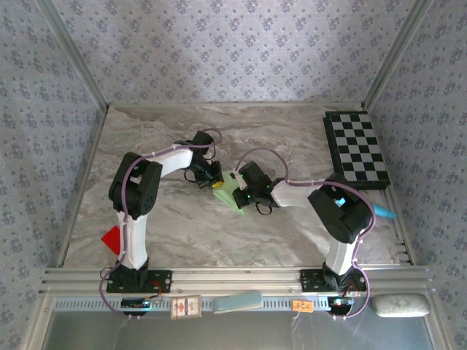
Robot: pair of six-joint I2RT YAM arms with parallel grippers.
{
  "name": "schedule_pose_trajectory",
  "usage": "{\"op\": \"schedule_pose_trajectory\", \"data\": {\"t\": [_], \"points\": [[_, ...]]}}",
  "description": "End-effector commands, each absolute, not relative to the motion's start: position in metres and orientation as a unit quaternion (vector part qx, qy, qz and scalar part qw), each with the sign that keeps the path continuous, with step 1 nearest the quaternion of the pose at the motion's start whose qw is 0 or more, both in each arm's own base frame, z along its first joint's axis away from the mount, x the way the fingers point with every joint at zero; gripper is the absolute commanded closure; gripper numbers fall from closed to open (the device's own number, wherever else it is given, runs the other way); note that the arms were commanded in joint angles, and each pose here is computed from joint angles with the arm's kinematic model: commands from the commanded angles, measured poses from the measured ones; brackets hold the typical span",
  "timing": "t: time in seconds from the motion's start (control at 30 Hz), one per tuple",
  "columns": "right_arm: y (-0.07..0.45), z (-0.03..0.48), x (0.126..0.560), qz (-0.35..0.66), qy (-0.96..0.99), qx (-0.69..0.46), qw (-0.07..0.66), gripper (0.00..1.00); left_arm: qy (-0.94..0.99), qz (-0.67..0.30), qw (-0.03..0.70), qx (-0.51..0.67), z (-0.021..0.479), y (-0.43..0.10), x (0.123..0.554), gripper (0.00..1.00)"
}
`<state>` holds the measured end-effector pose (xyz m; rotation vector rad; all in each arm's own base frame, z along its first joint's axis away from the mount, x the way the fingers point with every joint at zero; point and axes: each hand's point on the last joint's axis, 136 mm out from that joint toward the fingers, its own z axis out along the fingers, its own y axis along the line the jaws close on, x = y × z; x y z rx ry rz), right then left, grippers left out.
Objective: Fold a paper plane with a square sheet of paper (pick it up from the middle)
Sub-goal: Third fold the triangle at the center of the table.
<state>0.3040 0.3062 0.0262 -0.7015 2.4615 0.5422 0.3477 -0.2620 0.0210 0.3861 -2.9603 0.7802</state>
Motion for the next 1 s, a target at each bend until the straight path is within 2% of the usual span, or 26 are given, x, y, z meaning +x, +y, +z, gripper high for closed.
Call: {"op": "schedule_pose_trajectory", "data": {"t": [0.0,0.2,0.37,0.57,0.73,0.97], "points": [[0.304,0.019,0.305,0.191,0.918,-0.249,0.243,1.00,-0.966,0.222,0.049,0.122,0.006,-0.258,0.337,0.96],[0.302,0.015,0.303,0.189,0.921,-0.245,0.235,1.00,-0.961,0.249,0.011,0.122,0.040,-0.263,0.354,0.92],[0.301,0.015,0.304,0.190,0.922,-0.245,0.233,1.00,-0.948,0.270,-0.043,0.164,0.075,-0.250,0.369,0.81],[0.302,0.014,0.303,0.193,0.923,-0.242,0.230,1.00,-0.919,0.318,-0.068,0.221,0.089,-0.242,0.358,0.72],[0.302,0.012,0.303,0.196,0.923,-0.242,0.225,1.00,-0.887,0.380,-0.076,0.250,0.096,-0.252,0.341,0.72],[0.303,0.011,0.303,0.198,0.923,-0.243,0.225,1.00,-0.870,0.415,-0.053,0.262,0.082,-0.274,0.320,0.82]]}}
